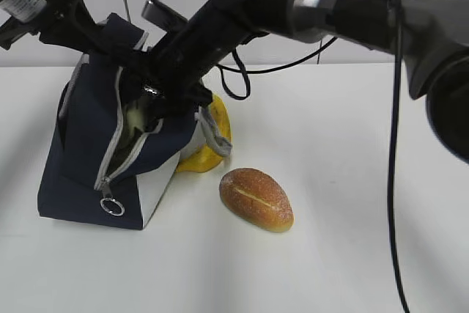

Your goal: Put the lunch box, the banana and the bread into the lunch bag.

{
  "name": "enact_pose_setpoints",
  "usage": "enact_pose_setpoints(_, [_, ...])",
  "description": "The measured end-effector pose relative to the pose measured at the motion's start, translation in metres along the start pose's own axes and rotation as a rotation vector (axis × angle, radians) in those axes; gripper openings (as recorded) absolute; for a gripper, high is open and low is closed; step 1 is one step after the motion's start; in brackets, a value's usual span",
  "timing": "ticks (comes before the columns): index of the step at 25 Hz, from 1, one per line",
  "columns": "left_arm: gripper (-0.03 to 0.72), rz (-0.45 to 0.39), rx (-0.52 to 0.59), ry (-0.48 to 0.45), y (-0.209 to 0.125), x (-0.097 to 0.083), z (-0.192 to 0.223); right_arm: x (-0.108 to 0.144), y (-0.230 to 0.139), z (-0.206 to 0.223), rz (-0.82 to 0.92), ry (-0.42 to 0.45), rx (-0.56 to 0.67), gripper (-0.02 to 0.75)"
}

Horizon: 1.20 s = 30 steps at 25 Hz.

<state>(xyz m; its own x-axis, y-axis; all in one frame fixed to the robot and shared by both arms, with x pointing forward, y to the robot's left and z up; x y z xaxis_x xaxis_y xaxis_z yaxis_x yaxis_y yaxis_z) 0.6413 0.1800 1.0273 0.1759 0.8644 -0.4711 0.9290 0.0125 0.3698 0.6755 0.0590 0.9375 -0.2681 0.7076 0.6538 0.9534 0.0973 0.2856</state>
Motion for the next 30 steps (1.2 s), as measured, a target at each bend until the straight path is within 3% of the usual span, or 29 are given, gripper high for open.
enact_pose_setpoints(7, [-0.002, 0.022, 0.001, 0.043, 0.0, 0.007, 0.0, -0.006, -0.005, 0.04, 0.008, -0.002, -0.005, 0.407])
enact_pose_setpoints(13, [-0.002, 0.04, 0.005, 0.079, -0.001, 0.014, -0.001, -0.006, -0.007, 0.041, 0.003, 0.004, 0.02, 0.531])
enact_pose_setpoints(19, [-0.002, 0.04, 0.003, 0.079, 0.0, 0.014, -0.001, -0.001, -0.004, 0.002, -0.137, -0.069, 0.118, 0.554])
enact_pose_setpoints(30, [-0.002, 0.033, 0.006, 0.087, 0.0, 0.019, -0.001, 0.014, 0.043, -0.102, -0.289, -0.22, -0.099, 0.556])
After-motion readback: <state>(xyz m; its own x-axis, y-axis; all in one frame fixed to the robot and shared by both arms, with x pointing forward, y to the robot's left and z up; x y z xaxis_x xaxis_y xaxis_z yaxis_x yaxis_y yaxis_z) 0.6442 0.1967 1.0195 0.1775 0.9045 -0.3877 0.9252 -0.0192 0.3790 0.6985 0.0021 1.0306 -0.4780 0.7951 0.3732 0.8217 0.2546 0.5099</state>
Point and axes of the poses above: a point on each arm's last joint axis where the gripper is mounted, z pointing out along that axis toward the gripper, x along the wrist's bending axis when the last joint is at zero, y = z × x, the point moved 8 cm from there along z, pointing out along that axis toward the gripper, and after that the axes turned 5 degrees about z, right-handed, at the moved point
